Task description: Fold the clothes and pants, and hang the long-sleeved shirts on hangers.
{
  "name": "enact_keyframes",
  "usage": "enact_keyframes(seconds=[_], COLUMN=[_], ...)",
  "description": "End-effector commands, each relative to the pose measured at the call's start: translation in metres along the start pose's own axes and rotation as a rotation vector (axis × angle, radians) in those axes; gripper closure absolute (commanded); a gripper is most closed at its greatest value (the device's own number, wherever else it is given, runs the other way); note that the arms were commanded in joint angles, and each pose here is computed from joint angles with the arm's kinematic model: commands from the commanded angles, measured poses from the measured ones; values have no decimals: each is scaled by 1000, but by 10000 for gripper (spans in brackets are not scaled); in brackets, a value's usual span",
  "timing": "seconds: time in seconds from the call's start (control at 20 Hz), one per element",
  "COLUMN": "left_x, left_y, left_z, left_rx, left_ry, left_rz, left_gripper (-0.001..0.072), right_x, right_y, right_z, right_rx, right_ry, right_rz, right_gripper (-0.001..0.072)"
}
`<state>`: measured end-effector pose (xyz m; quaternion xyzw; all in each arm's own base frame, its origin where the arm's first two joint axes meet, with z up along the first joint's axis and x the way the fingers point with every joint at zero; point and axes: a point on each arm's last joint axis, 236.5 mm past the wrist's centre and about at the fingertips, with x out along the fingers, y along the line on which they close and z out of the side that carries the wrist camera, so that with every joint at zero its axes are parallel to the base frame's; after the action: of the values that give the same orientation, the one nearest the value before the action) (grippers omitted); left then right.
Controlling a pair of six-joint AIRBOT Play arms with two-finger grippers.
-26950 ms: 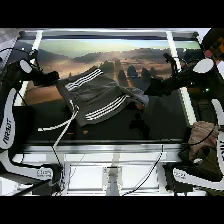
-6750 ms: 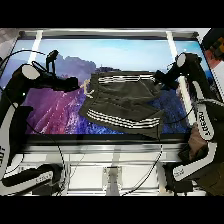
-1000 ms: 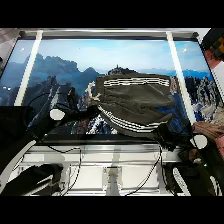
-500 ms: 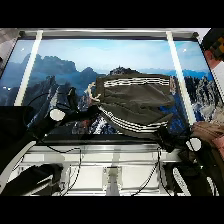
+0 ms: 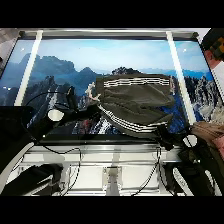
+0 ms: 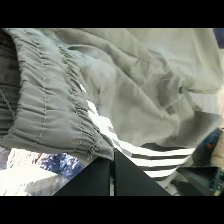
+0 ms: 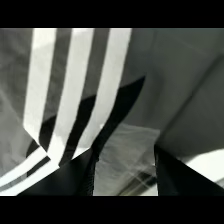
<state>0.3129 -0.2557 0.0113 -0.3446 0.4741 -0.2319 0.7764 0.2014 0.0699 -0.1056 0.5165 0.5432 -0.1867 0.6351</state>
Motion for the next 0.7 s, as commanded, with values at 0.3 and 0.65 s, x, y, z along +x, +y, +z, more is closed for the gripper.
enact_keyframes(seconds=[0.3,0.65], left_x=[-21,-26], left_y=[-25,-29], left_z=[9,12], left_rx=[39,55], left_ry=[-52,-69], left_rz=[-56,-63], left_gripper=[706,706], right_x=[2,-46], right_y=[15,67], right_z=[18,18], right_rx=[-2,-144], right_ry=[-69,-85], right_rz=[61,136], right_gripper=[638,708])
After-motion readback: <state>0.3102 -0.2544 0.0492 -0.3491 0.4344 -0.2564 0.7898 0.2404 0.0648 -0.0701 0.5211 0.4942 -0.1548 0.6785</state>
